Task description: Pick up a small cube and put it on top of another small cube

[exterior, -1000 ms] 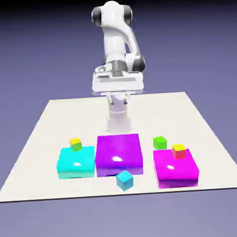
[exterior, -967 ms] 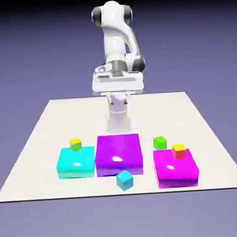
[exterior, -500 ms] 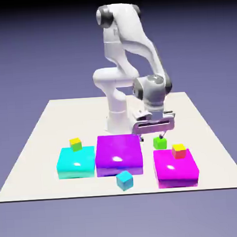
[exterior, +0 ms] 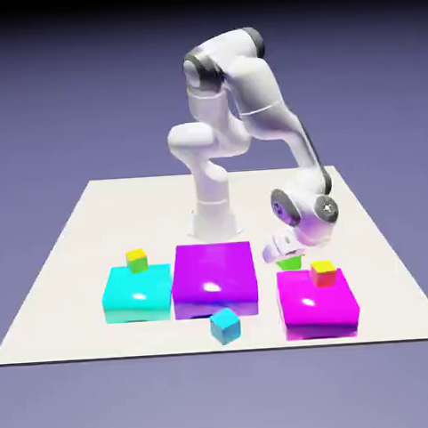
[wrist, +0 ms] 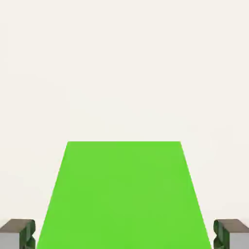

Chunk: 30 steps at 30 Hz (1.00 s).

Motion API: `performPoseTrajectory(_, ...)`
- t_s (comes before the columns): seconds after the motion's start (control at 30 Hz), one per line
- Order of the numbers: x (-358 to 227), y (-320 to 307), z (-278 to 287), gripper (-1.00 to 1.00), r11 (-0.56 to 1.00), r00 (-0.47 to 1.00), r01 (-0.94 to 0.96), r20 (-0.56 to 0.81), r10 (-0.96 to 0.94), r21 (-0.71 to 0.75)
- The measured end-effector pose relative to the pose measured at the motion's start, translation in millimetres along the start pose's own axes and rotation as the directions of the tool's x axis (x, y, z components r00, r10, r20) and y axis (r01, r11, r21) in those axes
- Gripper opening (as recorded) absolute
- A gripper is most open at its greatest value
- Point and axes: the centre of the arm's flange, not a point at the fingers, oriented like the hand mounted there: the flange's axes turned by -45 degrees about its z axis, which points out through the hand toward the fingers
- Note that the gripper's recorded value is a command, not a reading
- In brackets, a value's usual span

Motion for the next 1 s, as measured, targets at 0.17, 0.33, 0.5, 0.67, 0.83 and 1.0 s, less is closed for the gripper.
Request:
performPoseTrajectory(0.17,-12,0,-66,-1.0,1.0,1.0,0.0,0.0,0.0,0.002)
performPoseTrajectory(0.33,3,-23,-106,-1.0,0.975,0.985,-0.173,0.035,0.169,0.138)
performPoseTrajectory(0.5,36,30,-193,-1.0,0.809,0.871,-0.486,0.102,0.481,0.331)
performPoseTrajectory(0.67,47,103,-280,-1.0,0.552,0.7,-0.682,0.21,0.682,0.48)
performPoseTrajectory(0.83,69,79,-221,1.0,0.552,0.7,-0.682,0.21,0.682,0.48)
performPoseTrajectory(1.0,54,97,-266,1.0,0.553,0.7,-0.682,0.21,0.682,0.479)
